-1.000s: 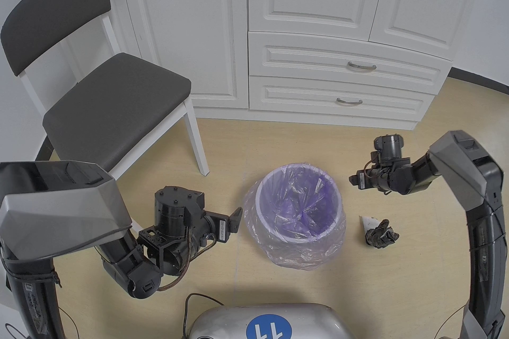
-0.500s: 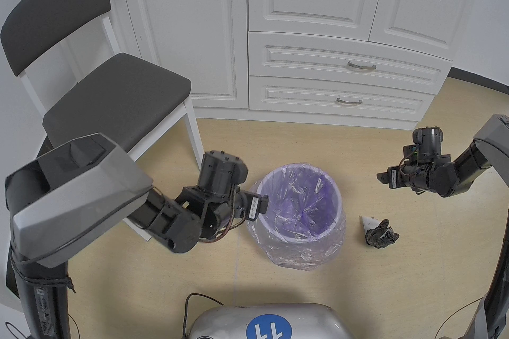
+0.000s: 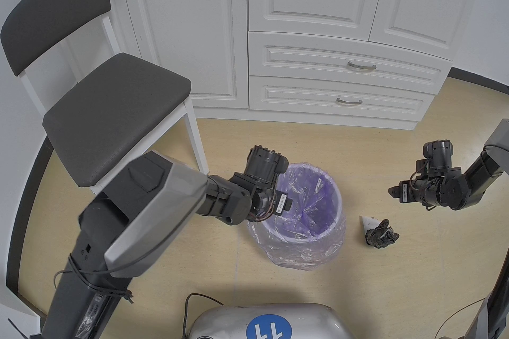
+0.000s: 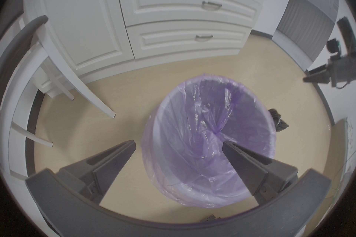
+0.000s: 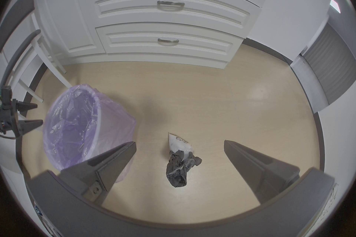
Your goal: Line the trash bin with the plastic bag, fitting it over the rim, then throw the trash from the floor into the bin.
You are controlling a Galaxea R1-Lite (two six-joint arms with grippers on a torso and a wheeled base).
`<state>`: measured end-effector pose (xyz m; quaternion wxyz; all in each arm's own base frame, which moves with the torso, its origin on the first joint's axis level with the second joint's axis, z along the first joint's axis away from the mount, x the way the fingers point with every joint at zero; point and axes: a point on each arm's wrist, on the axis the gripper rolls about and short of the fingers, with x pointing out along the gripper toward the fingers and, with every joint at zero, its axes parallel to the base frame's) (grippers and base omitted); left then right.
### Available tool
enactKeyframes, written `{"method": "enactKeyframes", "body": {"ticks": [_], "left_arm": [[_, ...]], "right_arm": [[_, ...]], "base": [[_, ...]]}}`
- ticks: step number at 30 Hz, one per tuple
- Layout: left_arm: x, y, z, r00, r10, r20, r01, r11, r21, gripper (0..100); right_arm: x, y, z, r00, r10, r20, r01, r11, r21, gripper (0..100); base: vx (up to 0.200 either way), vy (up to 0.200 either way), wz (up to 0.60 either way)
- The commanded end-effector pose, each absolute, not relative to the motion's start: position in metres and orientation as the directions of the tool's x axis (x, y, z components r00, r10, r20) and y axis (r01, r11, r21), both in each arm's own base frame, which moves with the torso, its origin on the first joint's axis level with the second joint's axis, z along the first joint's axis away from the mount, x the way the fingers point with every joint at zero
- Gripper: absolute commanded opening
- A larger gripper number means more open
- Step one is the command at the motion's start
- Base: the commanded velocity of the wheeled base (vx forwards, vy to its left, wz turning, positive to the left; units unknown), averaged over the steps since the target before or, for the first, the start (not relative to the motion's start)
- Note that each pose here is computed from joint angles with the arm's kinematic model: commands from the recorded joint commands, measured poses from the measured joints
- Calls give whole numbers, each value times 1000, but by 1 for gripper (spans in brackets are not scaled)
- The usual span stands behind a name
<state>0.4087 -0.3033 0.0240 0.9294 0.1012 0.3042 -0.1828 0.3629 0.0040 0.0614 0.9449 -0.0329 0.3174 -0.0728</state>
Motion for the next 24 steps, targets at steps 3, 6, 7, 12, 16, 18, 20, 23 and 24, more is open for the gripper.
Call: {"method": "enactKeyframes", "body": {"ticks": [3, 6, 7, 12, 16, 18, 20, 23, 24], "left_arm": [[414, -325, -27, 731, -111, -673, 358, 903, 240, 100], [412, -323, -33, 727, -63, -684, 357, 885, 298, 100], [412, -323, -32, 730, -48, -682, 349, 884, 311, 100], [413, -318, -22, 740, -25, -672, 320, 892, 318, 100], [405, -309, -5, 736, -18, -677, 286, 914, 286, 100], [399, -303, 2, 728, -11, -685, 276, 920, 279, 100], [393, -294, 9, 718, -4, -696, 266, 926, 269, 100], [385, -285, 16, 714, -2, -700, 248, 936, 251, 100], [381, -278, 18, 717, -2, -697, 232, 943, 237, 100]], "right_arm": [[355, -2, 70, 793, -178, -582, 141, 984, -108, 100], [352, -4, 72, 792, -183, -582, 145, 983, -112, 100], [351, -4, 71, 789, -185, -585, 145, 983, -114, 100], [351, -5, 71, 790, -186, -584, 142, 983, -121, 100], [349, -4, 73, 792, -185, -582, 139, 983, -123, 100], [348, -4, 73, 791, -185, -583, 139, 983, -123, 100], [348, -4, 73, 791, -185, -583, 139, 983, -123, 100], [347, -3, 73, 790, -182, -585, 135, 983, -123, 100], [347, -2, 72, 790, -180, -587, 132, 984, -124, 100]], "base": [[0, 0, 0], [0, 0, 0], [0, 0, 0], [0, 0, 0], [0, 0, 0], [0, 0, 0], [0, 0, 0], [0, 0, 0], [0, 0, 0]]}}
